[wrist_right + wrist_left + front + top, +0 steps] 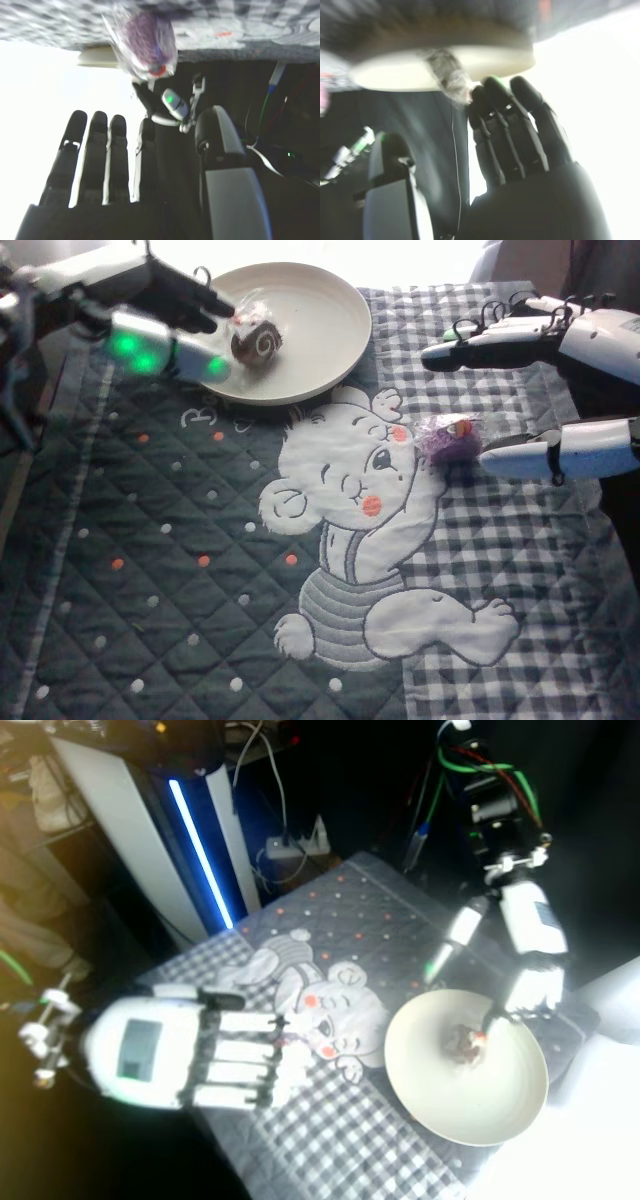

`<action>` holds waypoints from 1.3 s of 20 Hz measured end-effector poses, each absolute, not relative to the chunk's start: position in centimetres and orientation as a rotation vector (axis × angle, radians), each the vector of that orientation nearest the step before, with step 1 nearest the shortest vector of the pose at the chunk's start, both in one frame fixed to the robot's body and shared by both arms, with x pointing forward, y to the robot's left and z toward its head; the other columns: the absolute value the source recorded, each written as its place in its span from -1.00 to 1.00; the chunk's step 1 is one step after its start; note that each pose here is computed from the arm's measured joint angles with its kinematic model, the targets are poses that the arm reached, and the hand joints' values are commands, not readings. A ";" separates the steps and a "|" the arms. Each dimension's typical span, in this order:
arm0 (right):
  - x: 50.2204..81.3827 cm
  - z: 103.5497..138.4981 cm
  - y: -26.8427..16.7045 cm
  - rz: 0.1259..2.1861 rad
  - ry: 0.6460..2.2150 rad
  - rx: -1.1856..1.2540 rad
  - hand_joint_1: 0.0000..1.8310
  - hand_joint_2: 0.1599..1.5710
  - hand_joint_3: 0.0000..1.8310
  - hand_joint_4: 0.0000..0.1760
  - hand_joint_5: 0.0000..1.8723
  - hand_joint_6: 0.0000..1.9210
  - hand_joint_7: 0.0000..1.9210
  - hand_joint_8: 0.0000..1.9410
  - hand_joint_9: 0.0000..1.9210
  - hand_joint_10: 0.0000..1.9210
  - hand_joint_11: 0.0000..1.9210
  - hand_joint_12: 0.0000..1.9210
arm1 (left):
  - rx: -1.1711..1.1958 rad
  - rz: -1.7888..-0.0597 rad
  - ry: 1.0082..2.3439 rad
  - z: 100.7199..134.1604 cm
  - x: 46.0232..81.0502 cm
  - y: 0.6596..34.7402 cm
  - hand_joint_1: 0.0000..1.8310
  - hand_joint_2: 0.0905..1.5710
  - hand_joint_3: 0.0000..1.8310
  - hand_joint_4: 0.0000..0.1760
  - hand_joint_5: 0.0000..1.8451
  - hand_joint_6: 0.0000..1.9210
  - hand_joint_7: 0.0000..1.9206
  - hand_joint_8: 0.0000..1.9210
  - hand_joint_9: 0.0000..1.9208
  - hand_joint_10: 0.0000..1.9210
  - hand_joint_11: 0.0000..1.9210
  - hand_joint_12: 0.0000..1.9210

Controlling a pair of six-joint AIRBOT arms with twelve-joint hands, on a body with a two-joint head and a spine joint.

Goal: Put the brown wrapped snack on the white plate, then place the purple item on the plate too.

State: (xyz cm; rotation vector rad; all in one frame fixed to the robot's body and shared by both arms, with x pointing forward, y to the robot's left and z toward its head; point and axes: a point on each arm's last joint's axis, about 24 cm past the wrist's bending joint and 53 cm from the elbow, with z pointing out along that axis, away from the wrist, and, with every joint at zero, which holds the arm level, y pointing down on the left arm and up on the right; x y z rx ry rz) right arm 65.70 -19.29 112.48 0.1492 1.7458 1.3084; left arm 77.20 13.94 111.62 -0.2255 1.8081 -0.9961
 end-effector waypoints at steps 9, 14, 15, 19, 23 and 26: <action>66.6 110.0 -18.8 1.288 1.787 0.202 0.07 0.20 -1.00 0.43 -0.42 -1.00 -0.54 -1.00 -0.49 -0.98 -0.87 0.10 | -0.175 -1.257 1.623 115.9 69.0 15.0 -0.10 0.05 -1.00 -1.00 -0.17 -1.00 -0.19 -1.00 -0.39 -0.58 -0.96 0.33; 67.3 107.3 -18.8 1.234 1.851 0.242 0.27 0.20 -1.00 -0.81 -0.22 -1.00 -0.25 -0.99 -0.30 -0.99 -0.69 -0.14 | -0.179 -1.315 1.556 117.3 67.5 15.4 -0.02 0.01 -1.00 -1.00 -0.22 -1.00 -0.17 -1.00 -0.26 -0.75 -0.67 -0.16; 67.3 107.0 -18.6 1.235 1.857 0.243 0.31 0.20 -1.00 -1.00 -0.15 -0.99 -0.17 -0.99 -0.21 -0.98 -0.63 -0.14 | -0.180 -1.312 1.559 117.1 67.5 15.5 -0.02 0.01 -1.00 -1.00 -0.21 -1.00 -0.16 -1.00 -0.23 -0.80 -0.66 -0.20; 67.6 107.3 -18.9 1.235 1.842 0.249 0.47 0.28 -1.00 -1.00 0.08 -0.21 0.18 -0.29 0.07 -0.09 -0.21 0.04 | -0.243 -1.296 1.553 116.6 67.9 16.7 0.01 0.01 -1.00 -1.00 -0.21 -1.00 -0.15 -1.00 -0.22 -0.85 -0.67 -0.01; 68.2 108.1 -19.1 1.253 1.820 0.254 0.49 0.29 -1.00 -1.00 0.07 -0.17 0.19 -0.28 0.08 0.03 -0.17 0.17 | -0.255 -1.284 1.569 115.7 67.7 17.2 -0.02 0.04 -1.00 -1.00 -0.22 -1.00 -0.17 -1.00 -0.23 -0.87 -0.68 0.14; 70.1 112.2 -17.9 1.283 1.727 0.201 0.51 0.31 -1.00 -1.00 0.07 -0.18 0.14 -0.17 0.00 0.21 -0.19 0.17 | -0.279 -1.278 1.570 115.3 67.7 17.7 0.02 0.03 -1.00 -1.00 -0.22 -1.00 -0.17 -1.00 -0.24 -0.87 -0.70 0.23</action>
